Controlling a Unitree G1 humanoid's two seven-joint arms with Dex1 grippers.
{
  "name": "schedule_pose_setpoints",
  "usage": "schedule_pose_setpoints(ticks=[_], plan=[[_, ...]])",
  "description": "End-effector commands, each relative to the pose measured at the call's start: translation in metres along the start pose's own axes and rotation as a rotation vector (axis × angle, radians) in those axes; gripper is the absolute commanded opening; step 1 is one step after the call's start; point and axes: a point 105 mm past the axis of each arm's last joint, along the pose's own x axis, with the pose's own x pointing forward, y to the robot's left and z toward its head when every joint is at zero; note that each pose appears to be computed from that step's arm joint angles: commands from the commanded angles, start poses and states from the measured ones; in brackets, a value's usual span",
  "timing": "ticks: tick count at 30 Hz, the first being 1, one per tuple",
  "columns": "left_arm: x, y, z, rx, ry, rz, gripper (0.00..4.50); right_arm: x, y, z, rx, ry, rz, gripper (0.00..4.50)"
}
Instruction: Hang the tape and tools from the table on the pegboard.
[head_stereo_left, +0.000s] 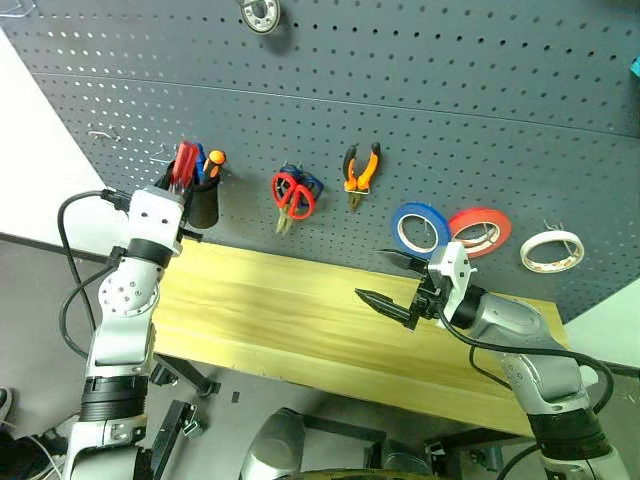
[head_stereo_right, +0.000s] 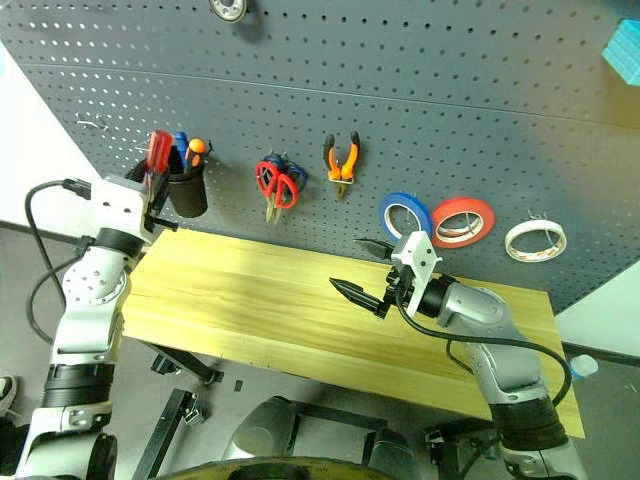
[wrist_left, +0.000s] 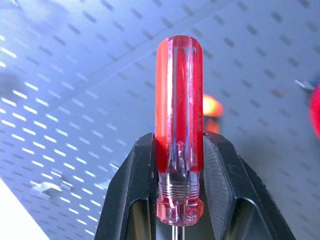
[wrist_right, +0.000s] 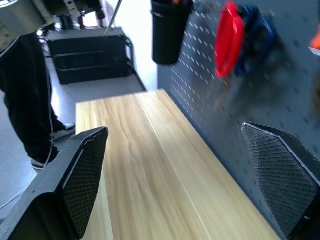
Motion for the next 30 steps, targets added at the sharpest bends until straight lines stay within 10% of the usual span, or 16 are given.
schedule_pose_setpoints(ticks=[1,30], plan=[[0.013,0.019,0.023,0.047,-0.109,0.057,0.9,0.005,0.006,0.025,-0.064,-0.073,0.036,4.5],[0.142,0.009,0.042,-0.206,-0.129,0.009,0.9,0.001,0.015,0.022,-0.045,-0.051,-0.003,4.5]])
